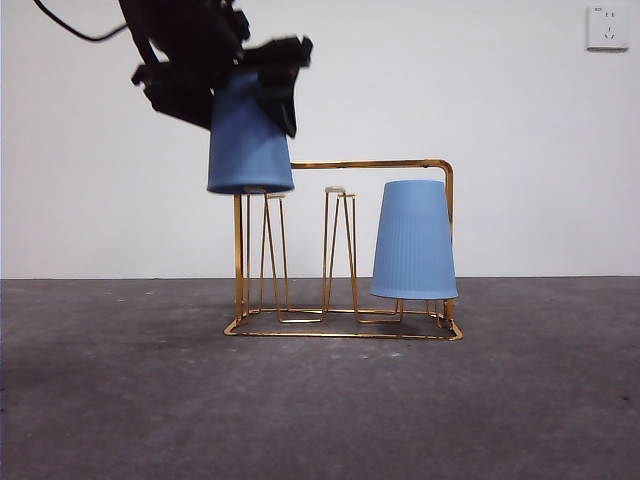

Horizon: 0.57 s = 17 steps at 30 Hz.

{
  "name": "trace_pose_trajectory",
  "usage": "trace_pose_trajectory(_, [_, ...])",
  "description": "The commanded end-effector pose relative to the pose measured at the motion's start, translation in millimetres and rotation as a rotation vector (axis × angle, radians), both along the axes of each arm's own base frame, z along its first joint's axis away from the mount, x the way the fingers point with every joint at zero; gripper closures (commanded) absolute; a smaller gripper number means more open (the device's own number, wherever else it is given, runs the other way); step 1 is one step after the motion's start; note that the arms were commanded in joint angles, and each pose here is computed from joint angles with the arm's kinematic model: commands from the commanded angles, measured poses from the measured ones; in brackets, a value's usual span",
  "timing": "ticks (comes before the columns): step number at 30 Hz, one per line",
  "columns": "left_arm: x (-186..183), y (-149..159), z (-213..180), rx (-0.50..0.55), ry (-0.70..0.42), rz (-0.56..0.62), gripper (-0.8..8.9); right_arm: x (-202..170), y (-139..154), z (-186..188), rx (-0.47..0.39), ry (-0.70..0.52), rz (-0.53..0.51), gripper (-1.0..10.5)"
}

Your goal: Pick up cup 1,put cup 1 in the cup rack,pick up cup 2,put cup 2 in the cup rack

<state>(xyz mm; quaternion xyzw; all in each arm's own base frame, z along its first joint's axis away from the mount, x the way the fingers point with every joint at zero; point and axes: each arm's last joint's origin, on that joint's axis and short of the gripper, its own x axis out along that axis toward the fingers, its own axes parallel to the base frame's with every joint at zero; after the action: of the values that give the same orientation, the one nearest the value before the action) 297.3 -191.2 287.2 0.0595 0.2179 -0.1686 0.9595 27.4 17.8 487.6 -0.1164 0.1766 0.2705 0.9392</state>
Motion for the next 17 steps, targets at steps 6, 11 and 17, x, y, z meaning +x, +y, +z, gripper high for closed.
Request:
trace_pose_trajectory(6, [12,-6,-26,0.043,0.045,0.002,8.22,1,1,-1,0.008,0.009,-0.01,3.9])
trace_pose_trajectory(11, [19,-8,-42,0.055,0.084,0.012,8.22,1,1,-1,0.008,0.009,-0.01,3.9])
trace_pose_trajectory(17, [26,-10,-59,0.073,0.125,0.024,8.22,1,1,-1,0.007,0.009,-0.01,4.2])
